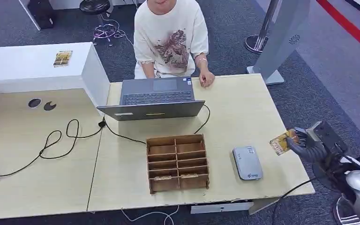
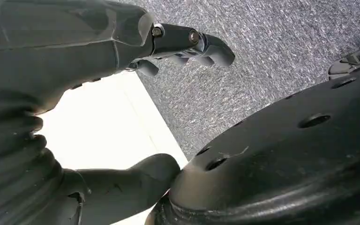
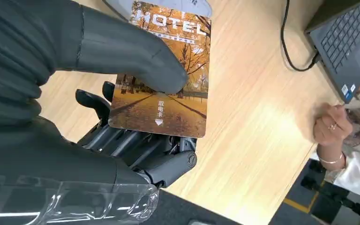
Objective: Pass the card to the sensor for recognition and then transmit it.
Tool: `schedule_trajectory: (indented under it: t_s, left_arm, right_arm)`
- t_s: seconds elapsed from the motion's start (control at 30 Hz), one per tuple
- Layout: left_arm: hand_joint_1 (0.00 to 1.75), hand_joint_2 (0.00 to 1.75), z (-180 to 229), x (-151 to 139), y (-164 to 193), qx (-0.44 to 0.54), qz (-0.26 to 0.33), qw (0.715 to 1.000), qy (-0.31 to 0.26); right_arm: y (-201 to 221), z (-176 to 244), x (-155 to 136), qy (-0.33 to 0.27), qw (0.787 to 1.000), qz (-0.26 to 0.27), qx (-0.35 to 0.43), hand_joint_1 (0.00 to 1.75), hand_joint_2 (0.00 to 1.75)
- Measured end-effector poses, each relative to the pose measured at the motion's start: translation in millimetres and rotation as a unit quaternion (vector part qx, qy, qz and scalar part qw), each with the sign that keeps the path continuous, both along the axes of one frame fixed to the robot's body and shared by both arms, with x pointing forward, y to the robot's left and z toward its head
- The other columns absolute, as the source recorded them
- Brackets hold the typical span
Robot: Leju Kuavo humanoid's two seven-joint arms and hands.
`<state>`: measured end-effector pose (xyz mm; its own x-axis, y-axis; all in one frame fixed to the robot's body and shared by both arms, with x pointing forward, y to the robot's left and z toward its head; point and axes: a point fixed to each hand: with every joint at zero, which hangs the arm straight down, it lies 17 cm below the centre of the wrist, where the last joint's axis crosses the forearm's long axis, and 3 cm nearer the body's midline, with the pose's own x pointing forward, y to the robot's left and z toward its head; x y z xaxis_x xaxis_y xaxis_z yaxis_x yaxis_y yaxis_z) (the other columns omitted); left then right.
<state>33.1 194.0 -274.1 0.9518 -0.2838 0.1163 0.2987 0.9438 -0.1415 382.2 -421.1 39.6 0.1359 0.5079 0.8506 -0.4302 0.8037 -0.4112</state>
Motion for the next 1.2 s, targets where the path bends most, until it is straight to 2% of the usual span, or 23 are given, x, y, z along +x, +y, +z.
schedule_trajectory:
  t_s: [0.2,0.67,1.2]
  left_arm:
    - [0.0,1.75,0,0,0,0.0,0.0,1.0,0.0]
    - [0.0,1.75,0,1,0,-0.001,-0.003,1.0,-0.001]
    - [0.0,1.75,0,1,-1,-0.002,-0.003,1.0,0.0]
  right_arm:
    - [16,-12,-6,0.011,1.0,0.012,0.006,1.75,1.75]
    - [53,-59,-9,0.032,0.999,0.024,-0.035,1.75,1.75]
    - [74,-76,-6,0.038,0.998,0.025,-0.041,1.75,1.75]
